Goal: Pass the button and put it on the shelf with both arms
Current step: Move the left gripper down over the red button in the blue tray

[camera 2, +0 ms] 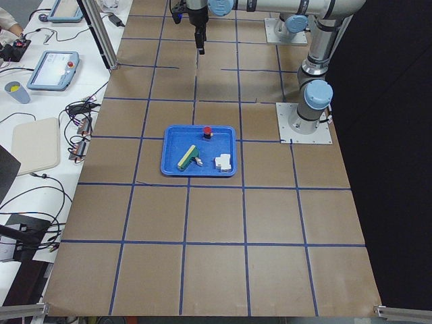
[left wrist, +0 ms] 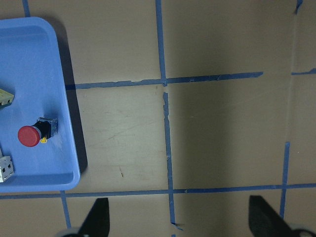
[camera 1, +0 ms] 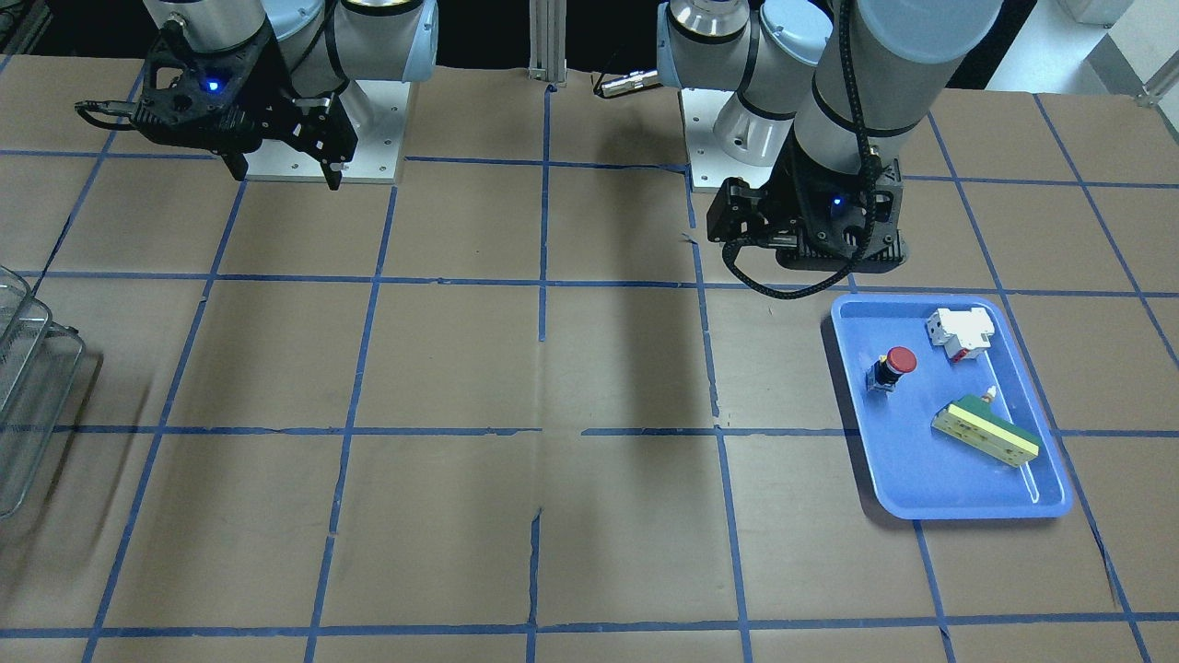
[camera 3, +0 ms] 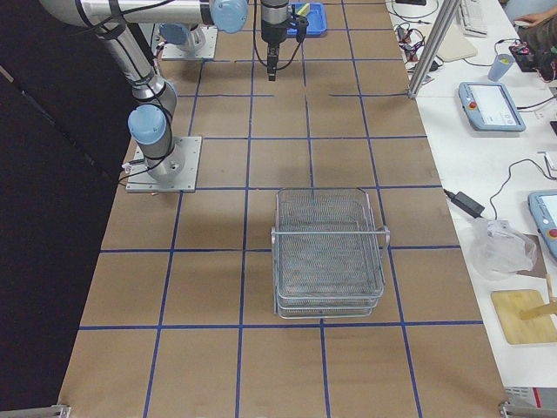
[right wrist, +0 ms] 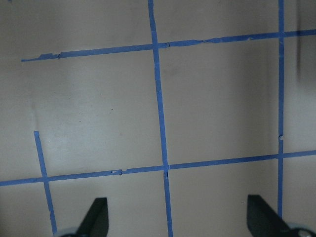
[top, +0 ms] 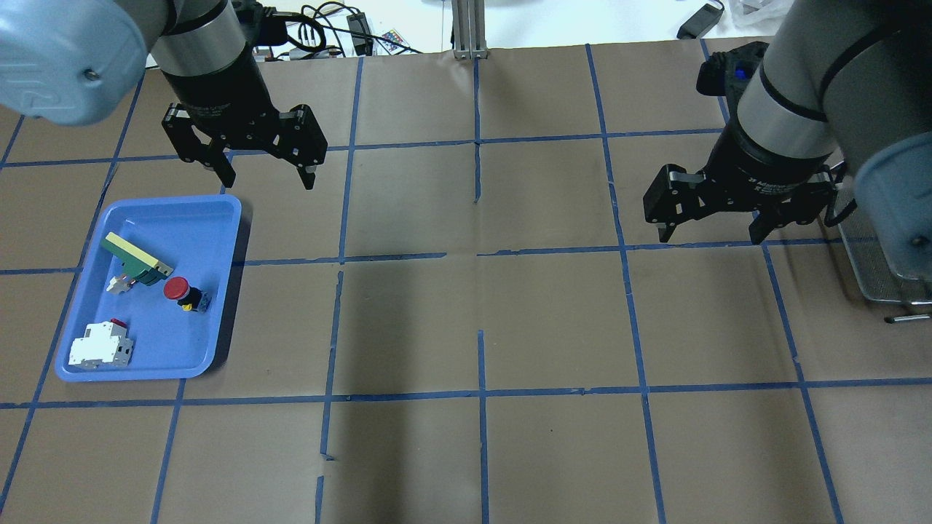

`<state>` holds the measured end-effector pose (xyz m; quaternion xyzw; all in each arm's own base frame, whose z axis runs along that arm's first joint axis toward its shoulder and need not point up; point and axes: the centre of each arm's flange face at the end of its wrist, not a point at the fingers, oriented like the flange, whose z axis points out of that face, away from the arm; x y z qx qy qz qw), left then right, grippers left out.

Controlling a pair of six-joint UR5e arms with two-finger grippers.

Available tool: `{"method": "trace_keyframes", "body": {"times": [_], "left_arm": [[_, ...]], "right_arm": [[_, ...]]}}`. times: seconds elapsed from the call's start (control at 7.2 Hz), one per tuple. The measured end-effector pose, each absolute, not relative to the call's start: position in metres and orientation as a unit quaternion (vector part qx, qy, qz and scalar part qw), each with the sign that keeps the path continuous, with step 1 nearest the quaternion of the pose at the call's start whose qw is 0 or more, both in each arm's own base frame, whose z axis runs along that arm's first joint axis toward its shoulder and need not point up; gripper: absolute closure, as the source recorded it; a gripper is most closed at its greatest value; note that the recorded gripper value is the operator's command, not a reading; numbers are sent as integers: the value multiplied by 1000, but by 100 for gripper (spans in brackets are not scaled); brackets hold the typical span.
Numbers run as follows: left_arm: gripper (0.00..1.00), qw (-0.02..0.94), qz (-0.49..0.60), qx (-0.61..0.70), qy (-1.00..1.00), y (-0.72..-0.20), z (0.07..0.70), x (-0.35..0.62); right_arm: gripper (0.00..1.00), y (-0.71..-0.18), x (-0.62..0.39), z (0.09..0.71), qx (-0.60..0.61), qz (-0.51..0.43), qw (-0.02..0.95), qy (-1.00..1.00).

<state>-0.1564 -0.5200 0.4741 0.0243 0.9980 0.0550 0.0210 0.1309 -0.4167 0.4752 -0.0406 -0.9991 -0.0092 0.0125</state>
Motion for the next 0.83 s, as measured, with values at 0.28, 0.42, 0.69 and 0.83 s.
{"method": "trace_keyframes", "body": {"times": [0.28,0.42,0.69,0.83], "left_arm": [[0,22,56,23,998,-521,474,-151],[0,22,55,17,998,-526,473,-138],[0,17,53,8,998,-545,463,-85],[0,14,57,12,998,-552,445,-59]], "right_arm": [[0,-417,131,475,-41,-9,12,-999],[0,-416,131,476,-41,-9,12,-999],[0,-415,131,477,-41,-7,12,-999],[0,-414,132,477,-41,-6,11,-999]]}}
